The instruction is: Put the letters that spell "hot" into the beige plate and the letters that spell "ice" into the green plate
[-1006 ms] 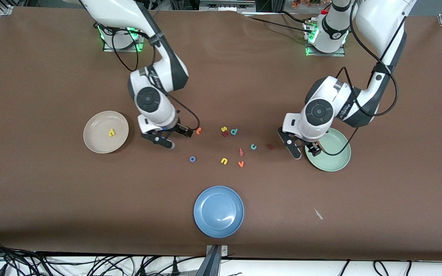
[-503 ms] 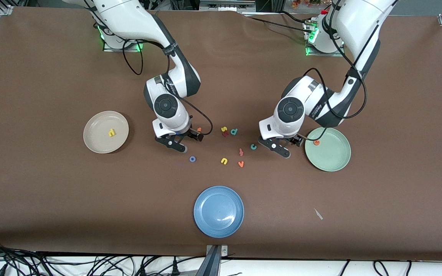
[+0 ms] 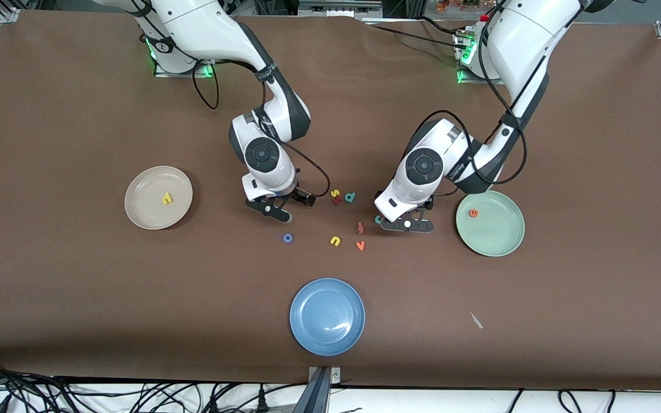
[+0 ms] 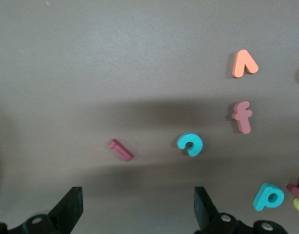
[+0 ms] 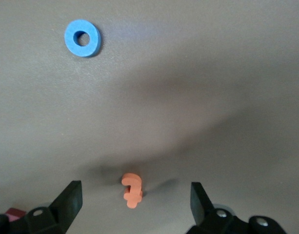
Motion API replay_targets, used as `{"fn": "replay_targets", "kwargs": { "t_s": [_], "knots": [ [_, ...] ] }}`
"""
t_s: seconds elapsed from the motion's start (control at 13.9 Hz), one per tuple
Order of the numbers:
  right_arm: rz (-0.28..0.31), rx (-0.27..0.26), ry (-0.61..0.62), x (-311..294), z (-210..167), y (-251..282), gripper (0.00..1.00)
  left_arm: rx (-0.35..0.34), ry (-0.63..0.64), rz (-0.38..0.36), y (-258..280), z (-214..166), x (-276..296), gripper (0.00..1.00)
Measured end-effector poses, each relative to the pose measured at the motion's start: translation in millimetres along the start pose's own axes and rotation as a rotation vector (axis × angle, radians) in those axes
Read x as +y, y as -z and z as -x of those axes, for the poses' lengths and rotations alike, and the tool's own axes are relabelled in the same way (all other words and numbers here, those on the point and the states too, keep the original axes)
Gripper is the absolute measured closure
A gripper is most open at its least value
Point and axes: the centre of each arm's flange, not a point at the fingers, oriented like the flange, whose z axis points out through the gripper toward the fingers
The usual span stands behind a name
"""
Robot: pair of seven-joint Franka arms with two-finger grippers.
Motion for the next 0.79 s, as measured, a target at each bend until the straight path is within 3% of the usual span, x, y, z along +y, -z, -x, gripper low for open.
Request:
{"fn": "replay_targets", "kwargs": {
  "t_s": [0.07, 0.29, 0.36, 0.43, 0.79],
  "knots": [
    [0.003, -0.001, 0.001, 0, 1, -2, 0.09, 0.011, -0.006, 0.013, -6, 2, 9, 0.00],
    [0.007, -0.001, 0.009, -2, 6, -7, 0.13, 0.050, -0.082, 0.052, -21, 2, 23, 0.03],
    [0.007, -0.001, 0.010, -3, 7, -7, 0.19, 0.065, -0.137, 0.060, -20, -2, 24, 0.03],
    [0.006, 0.000, 0.011, -3, 7, -8, 0.19, 0.085, -0.202, 0.066, -14, -8, 25, 0.12],
    [0.003, 0.008, 0.014, -4, 8, -15, 0.36, 0.117, -0.509, 0.058, -6, -17, 27, 0.15]
  ]
}}
